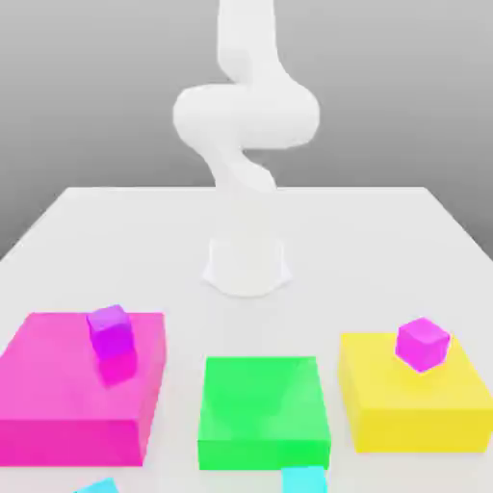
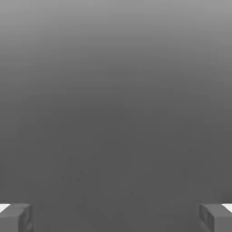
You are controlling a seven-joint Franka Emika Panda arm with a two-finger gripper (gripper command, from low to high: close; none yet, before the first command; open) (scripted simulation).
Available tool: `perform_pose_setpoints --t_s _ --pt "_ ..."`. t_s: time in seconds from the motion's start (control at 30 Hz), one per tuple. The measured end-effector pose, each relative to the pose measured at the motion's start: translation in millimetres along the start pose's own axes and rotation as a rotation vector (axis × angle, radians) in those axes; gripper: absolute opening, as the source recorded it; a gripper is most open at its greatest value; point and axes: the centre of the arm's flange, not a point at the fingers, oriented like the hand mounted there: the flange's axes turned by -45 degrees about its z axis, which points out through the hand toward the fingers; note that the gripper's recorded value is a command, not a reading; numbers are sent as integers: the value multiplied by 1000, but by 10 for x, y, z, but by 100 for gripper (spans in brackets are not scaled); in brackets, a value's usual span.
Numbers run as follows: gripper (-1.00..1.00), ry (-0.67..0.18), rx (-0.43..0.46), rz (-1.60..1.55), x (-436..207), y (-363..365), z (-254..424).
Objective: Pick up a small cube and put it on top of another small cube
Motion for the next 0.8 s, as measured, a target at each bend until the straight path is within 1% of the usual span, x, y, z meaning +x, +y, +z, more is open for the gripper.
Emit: perform_pose_setpoints --t_s 0.2,0.4,0.6,0.8 --pt "0 -144 31 -89 18 277 1025" --pt "0 -280 63 -171 -178 557 2021" --pt "0 -415 94 -250 -583 860 2964" --pt "0 -549 129 -334 -1177 1147 3813"
